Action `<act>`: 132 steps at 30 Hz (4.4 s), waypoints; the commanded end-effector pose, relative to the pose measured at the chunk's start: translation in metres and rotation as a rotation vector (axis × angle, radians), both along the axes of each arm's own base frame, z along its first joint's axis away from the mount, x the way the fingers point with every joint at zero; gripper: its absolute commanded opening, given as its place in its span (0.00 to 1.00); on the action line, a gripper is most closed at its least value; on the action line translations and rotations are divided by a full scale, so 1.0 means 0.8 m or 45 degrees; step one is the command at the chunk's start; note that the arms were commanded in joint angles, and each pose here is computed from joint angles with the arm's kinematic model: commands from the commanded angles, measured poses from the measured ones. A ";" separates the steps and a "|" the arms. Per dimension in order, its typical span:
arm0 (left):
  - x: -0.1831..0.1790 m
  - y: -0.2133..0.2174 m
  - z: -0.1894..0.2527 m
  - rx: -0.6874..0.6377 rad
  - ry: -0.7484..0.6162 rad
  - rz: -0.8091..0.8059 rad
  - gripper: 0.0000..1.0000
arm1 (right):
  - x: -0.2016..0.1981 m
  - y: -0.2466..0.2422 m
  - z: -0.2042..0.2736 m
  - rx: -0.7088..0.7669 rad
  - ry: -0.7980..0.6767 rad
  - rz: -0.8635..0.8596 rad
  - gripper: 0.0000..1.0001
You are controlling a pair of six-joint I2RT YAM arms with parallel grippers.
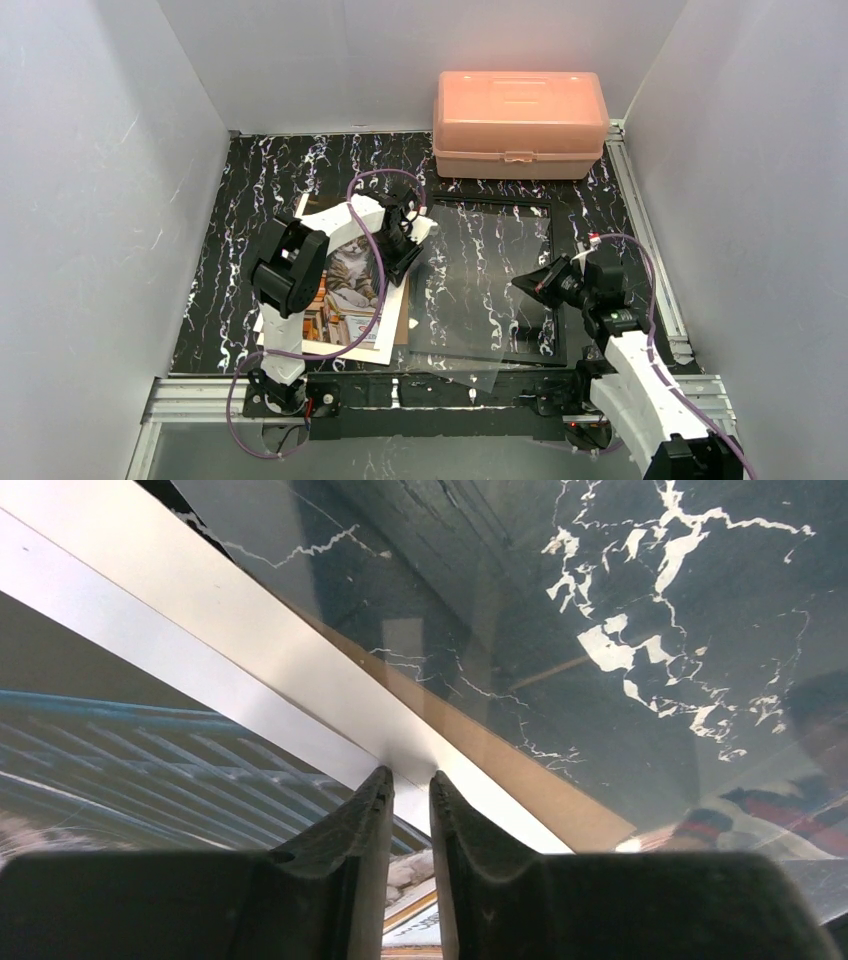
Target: Put the photo into the frame
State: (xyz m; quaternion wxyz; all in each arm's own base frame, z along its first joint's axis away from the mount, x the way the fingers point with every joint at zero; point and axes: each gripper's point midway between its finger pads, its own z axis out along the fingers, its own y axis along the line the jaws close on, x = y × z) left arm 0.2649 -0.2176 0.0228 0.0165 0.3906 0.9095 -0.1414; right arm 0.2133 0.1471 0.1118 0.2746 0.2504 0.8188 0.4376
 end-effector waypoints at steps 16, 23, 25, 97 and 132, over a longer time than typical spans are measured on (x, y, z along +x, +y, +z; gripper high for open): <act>0.022 0.009 0.066 -0.129 0.017 0.106 0.40 | 0.077 -0.044 0.053 -0.727 -0.073 0.370 0.01; 0.021 0.011 0.061 -0.119 0.018 0.115 0.40 | 0.094 -0.056 0.062 -0.858 -0.115 0.442 0.01; 0.021 0.011 0.061 -0.117 0.017 0.117 0.39 | 0.101 -0.057 0.064 -0.870 -0.120 0.439 0.01; 0.009 -0.009 0.029 -0.280 0.143 0.315 0.22 | 0.116 0.050 0.276 0.167 -0.472 0.255 0.01; 0.030 0.006 0.038 -0.291 0.109 0.402 0.23 | 0.090 0.052 0.290 0.446 -0.374 0.176 0.01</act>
